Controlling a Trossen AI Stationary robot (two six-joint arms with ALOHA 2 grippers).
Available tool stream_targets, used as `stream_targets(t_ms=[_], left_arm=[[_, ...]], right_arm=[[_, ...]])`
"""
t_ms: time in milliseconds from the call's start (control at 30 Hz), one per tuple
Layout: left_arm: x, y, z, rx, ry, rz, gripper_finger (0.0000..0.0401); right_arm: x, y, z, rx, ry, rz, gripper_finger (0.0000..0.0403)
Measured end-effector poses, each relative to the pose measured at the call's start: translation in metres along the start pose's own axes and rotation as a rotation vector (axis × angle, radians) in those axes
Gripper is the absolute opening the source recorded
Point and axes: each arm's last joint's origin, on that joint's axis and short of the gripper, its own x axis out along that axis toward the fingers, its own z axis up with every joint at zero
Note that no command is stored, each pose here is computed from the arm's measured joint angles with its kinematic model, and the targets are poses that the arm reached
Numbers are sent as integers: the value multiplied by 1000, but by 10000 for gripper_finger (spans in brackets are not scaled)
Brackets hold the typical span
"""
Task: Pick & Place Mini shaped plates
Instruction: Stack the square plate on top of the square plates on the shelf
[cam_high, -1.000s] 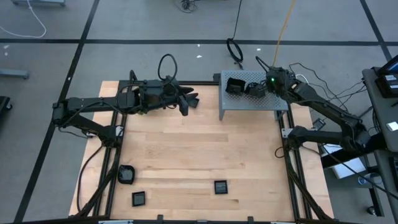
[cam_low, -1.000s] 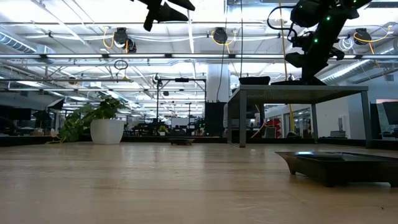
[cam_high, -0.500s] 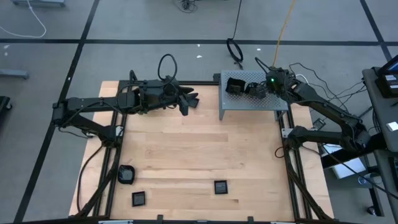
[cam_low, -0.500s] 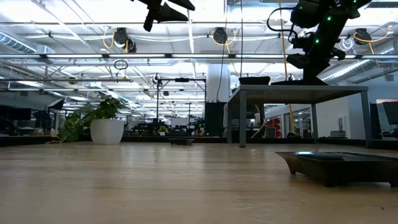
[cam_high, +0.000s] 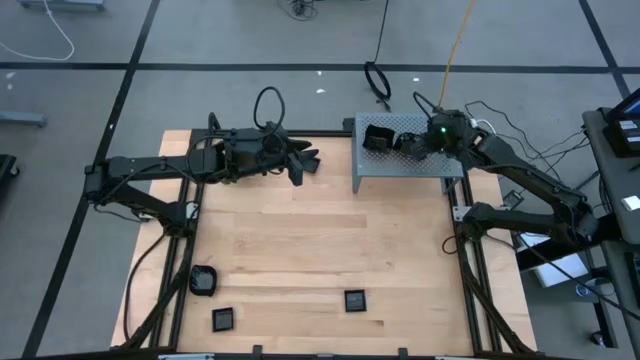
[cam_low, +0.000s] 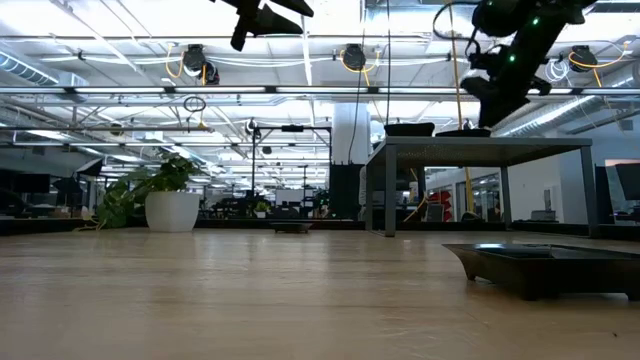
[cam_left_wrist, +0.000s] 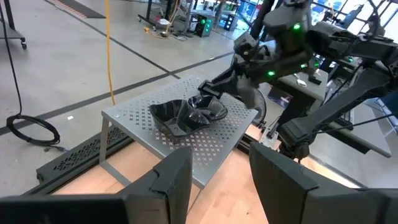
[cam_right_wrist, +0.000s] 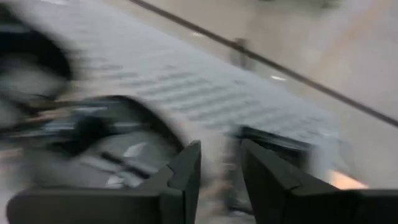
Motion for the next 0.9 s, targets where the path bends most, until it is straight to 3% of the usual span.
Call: stream_targets(t_ms=[200, 433, 667, 900], left_arm=[[0, -1, 0, 12, 10, -24, 163], [0, 0, -4, 30, 59, -45, 163], [-1, 3, -16, 52, 186, -35, 163], [-4, 4, -25, 54, 320, -117, 163]], right_arm=[[-23, 23, -6, -56, 0, 428, 93], [-53, 75, -29, -199, 127, 776, 84], [-68, 136, -65, -333, 314, 907, 84], [-80, 194, -106, -603, 305, 1038, 84]])
